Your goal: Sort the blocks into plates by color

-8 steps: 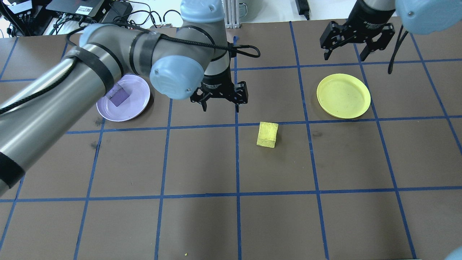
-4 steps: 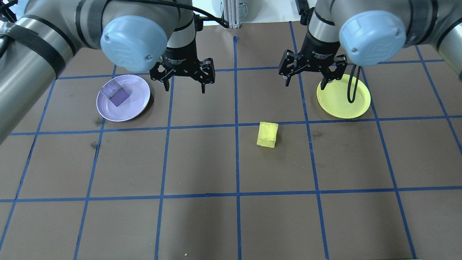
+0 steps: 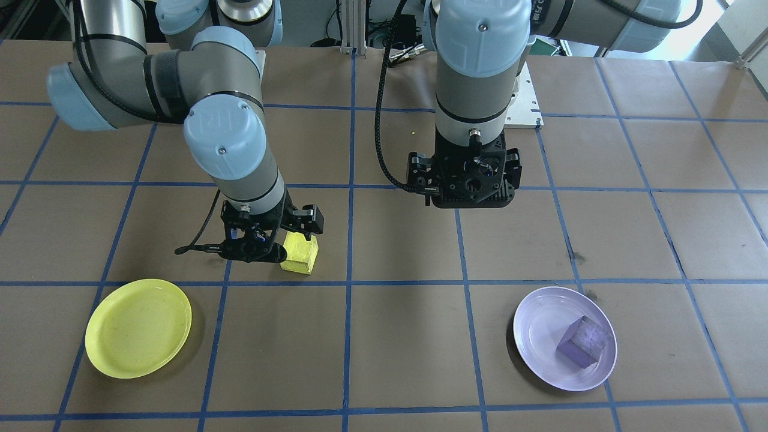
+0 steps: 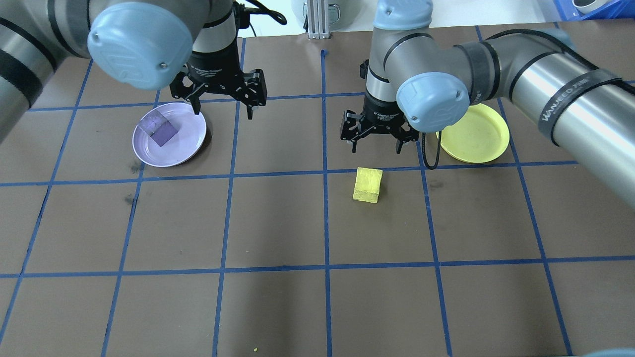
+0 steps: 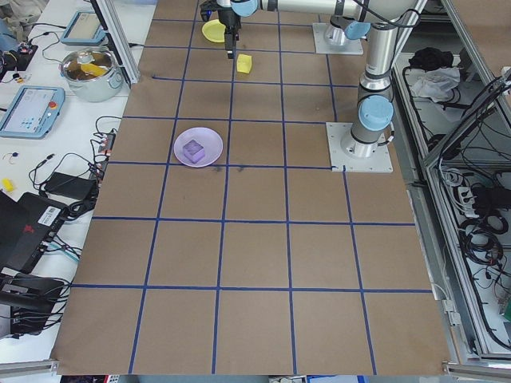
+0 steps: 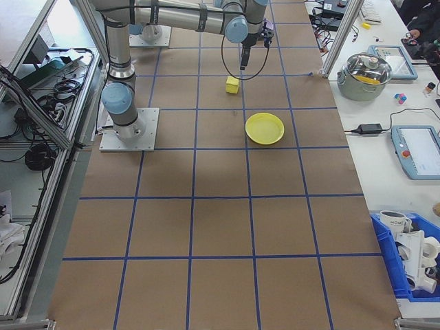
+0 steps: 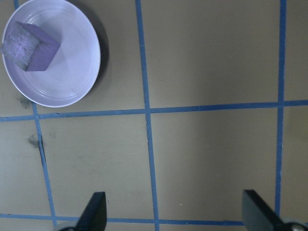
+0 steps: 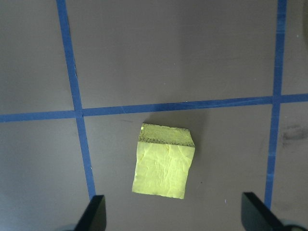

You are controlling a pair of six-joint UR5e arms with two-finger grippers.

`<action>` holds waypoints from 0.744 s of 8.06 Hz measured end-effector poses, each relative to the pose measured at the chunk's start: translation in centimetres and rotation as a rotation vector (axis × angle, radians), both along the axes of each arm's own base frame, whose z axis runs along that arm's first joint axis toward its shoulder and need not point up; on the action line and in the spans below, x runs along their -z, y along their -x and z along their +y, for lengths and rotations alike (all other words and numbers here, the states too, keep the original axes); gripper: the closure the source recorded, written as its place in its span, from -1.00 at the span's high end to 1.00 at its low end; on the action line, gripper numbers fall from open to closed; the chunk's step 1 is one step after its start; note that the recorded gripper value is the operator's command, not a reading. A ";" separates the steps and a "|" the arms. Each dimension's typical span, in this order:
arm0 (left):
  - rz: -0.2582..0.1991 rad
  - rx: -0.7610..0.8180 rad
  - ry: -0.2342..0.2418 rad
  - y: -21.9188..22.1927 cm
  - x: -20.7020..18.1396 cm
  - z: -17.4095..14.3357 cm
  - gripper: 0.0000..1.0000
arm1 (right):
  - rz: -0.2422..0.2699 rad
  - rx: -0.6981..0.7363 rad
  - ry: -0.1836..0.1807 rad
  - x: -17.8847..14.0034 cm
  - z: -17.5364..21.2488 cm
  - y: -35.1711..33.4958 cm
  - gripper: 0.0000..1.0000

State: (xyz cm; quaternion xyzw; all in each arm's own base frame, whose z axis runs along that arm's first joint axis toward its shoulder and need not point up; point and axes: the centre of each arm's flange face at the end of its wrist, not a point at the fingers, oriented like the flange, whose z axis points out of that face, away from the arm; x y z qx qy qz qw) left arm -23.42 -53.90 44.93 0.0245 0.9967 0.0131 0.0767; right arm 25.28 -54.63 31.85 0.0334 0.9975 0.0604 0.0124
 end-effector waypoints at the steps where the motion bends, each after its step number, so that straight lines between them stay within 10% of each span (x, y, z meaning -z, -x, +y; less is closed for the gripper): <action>1: -0.013 -0.001 0.014 -2.0 -1.1 -0.2 1.00 | 0.006 -0.021 -0.019 2.0 -0.2 -0.5 1.00; 6: 0.062 -0.049 0.058 -5.6 -5.5 1.6 1.00 | 0.023 -0.058 -0.139 9.6 -0.3 -0.9 1.00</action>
